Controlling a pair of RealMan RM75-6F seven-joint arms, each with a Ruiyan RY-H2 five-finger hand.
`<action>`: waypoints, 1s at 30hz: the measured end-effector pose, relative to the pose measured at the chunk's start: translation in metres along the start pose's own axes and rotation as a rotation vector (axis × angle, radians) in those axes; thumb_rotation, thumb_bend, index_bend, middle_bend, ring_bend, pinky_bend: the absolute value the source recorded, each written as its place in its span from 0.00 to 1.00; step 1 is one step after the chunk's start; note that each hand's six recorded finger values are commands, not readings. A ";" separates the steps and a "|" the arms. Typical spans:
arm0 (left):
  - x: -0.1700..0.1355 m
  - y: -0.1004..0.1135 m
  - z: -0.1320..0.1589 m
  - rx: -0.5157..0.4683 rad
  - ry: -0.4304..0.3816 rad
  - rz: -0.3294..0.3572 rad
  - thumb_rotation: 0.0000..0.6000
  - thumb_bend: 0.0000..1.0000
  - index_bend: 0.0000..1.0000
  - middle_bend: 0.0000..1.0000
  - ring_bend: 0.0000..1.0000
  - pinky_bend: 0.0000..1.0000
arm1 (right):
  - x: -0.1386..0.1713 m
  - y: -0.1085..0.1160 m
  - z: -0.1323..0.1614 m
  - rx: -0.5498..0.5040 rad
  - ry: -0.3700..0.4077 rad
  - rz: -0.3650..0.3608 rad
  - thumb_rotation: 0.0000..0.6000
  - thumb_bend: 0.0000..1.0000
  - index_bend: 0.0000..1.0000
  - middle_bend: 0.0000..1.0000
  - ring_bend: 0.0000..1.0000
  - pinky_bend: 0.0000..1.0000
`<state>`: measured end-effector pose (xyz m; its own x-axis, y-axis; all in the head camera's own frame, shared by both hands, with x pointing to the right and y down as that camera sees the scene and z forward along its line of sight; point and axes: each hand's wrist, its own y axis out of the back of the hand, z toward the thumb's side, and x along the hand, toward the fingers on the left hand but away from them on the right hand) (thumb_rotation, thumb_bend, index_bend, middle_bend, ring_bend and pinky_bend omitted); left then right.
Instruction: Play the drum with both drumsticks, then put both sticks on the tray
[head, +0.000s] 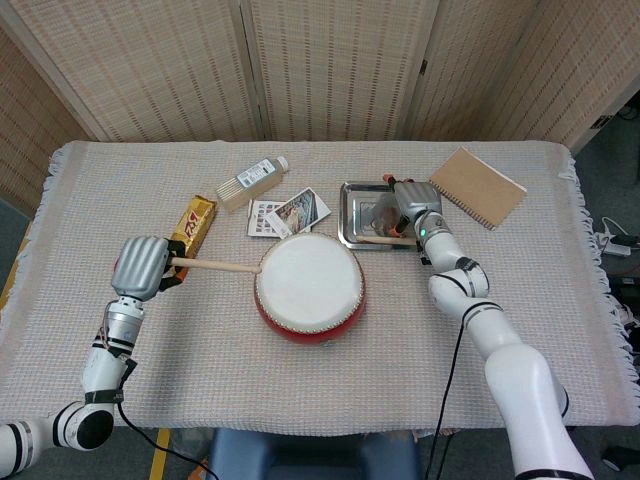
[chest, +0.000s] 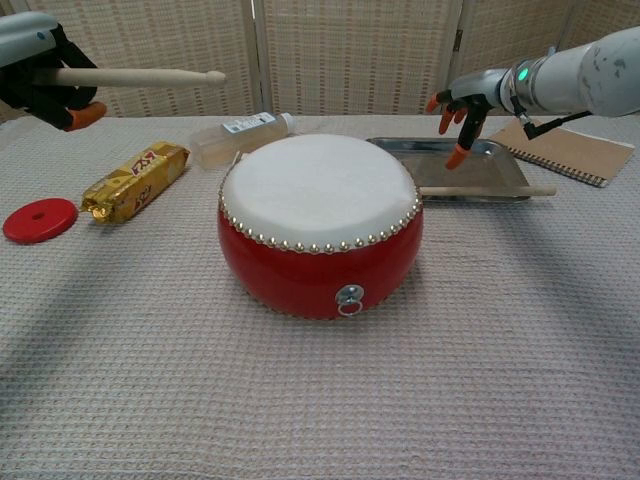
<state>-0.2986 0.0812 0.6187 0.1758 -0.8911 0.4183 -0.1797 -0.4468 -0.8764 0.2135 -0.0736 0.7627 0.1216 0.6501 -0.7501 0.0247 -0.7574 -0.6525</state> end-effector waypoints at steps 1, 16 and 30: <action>0.000 0.000 0.002 -0.001 -0.007 0.000 1.00 0.79 1.00 1.00 1.00 1.00 | 0.001 0.003 0.002 -0.008 0.015 -0.006 1.00 0.05 0.16 0.23 0.14 0.29; 0.014 -0.004 0.053 0.102 -0.109 0.001 1.00 0.76 0.99 1.00 1.00 1.00 | 0.111 0.056 0.053 -0.160 0.371 0.004 1.00 0.05 0.30 0.33 0.19 0.34; 0.025 -0.009 0.085 0.177 -0.071 -0.049 1.00 0.72 0.95 1.00 1.00 1.00 | 0.188 0.077 0.108 -0.256 0.512 0.018 1.00 0.04 0.29 0.34 0.20 0.35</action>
<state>-0.2102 0.0697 0.6172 0.2493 -0.8578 0.4495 0.0030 -0.4635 -0.8861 0.1308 -0.0035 0.5598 0.5876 0.5730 -0.5713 0.2503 -0.8002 -0.5451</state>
